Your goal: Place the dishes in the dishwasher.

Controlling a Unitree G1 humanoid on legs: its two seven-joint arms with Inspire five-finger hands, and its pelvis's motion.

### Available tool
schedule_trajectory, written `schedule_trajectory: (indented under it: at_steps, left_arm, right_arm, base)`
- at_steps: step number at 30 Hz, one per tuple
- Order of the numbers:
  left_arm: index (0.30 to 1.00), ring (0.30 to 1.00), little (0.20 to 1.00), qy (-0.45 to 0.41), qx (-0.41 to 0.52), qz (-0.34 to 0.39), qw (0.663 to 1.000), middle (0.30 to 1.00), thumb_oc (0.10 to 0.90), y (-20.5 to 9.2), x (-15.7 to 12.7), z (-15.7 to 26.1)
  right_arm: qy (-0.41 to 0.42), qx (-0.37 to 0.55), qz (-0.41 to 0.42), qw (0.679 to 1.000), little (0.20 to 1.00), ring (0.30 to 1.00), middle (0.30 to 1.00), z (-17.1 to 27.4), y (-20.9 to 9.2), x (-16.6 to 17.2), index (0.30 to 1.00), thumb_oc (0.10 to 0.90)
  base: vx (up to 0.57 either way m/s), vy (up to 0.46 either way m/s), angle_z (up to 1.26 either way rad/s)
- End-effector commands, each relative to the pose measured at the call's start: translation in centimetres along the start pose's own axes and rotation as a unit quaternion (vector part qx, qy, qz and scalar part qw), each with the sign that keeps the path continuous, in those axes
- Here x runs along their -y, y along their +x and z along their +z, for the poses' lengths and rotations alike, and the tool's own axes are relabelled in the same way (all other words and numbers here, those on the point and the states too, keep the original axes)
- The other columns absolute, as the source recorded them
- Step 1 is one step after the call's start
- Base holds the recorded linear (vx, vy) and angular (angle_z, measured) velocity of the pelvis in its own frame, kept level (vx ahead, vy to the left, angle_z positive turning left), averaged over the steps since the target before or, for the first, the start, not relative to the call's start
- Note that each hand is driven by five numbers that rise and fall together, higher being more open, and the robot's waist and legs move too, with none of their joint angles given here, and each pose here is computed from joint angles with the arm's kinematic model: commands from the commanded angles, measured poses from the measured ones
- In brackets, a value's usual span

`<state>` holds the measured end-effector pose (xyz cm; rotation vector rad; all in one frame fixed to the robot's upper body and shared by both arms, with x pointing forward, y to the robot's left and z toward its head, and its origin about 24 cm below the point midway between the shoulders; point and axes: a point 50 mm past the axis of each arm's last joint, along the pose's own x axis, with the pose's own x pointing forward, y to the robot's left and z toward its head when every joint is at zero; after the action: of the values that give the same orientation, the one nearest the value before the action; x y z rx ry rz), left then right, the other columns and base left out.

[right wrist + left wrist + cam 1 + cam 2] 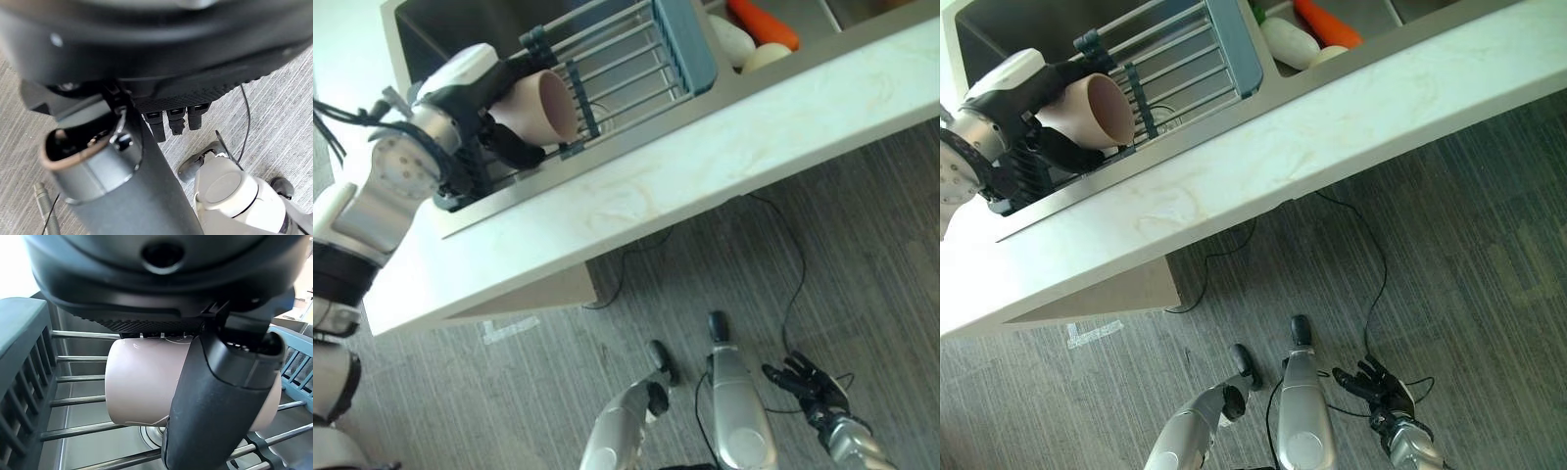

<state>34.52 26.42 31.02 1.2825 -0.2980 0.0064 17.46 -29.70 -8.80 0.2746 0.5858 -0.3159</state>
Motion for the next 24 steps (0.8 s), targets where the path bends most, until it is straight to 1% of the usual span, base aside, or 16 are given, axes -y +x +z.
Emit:
schedule_trajectory:
  at_steps: [1,7,8,9,14,18,22,24]
  left_arm:
    - [0.9,0.9,0.9,0.024,0.01,0.106,0.994,0.9,0.8,-1.4,-6.7,0.2]
    - [0.9,0.9,0.9,-0.009,0.041,0.097,0.994,0.9,0.8,-1.2,-6.9,0.9]
    - [0.335,0.335,0.335,-0.018,0.052,0.091,0.994,0.335,0.424,-1.0,-6.7,1.3]
    - [0.3,0.3,0.3,-0.017,0.055,0.09,0.994,0.3,0.4,-0.9,-6.7,1.5]
    - [0.3,0.3,0.3,-0.017,0.082,0.075,0.994,0.3,0.4,-0.4,-6.2,3.1]
    - [0.3,0.3,0.3,0.05,0.15,0.135,0.978,0.3,0.4,-0.6,-6.8,5.7]
    - [0.3,0.3,0.3,0.069,0.193,0.187,0.961,0.3,0.4,-1.3,-8.3,8.5]
    - [0.3,0.3,0.3,0.078,0.196,0.207,0.955,0.3,0.4,-1.8,-8.7,8.9]
  right_arm:
    - [0.007,0.042,-0.025,0.999,0.9,0.9,0.9,1.7,-0.9,2.2,0.9,0.8]
    - [0.006,0.041,-0.017,0.999,0.9,0.9,0.9,1.7,-0.7,1.6,0.9,0.8]
    - [0.007,0.04,-0.017,0.999,0.9,0.9,0.9,1.6,-0.6,1.5,0.9,0.8]
    - [0.007,0.04,-0.017,0.999,0.9,0.9,0.9,1.6,-0.6,1.4,0.9,0.8]
    - [0.008,0.041,-0.014,0.999,0.9,0.9,0.9,1.5,-0.5,1.3,0.9,0.8]
    - [0.009,0.037,-0.013,0.999,0.9,0.9,0.9,1.1,-0.5,1.1,0.9,0.8]
    - [0.012,0.022,-0.015,1.0,0.9,0.9,0.9,0.0,-0.6,0.8,0.9,0.8]
    - [0.012,0.004,-0.026,1.0,0.9,0.9,0.9,-1.1,-0.8,0.8,0.9,0.8]
  base:
    - [-0.03,-0.003,-0.02]
    - [-0.01,-0.001,0.0]
    - [0.0,0.0,0.0]
    - [0.0,0.0,0.0]
    - [0.0,0.0,0.0]
    - [-0.02,-0.016,0.0]
    - [-0.04,-0.06,0.07]
    - [0.0,-0.068,0.04]
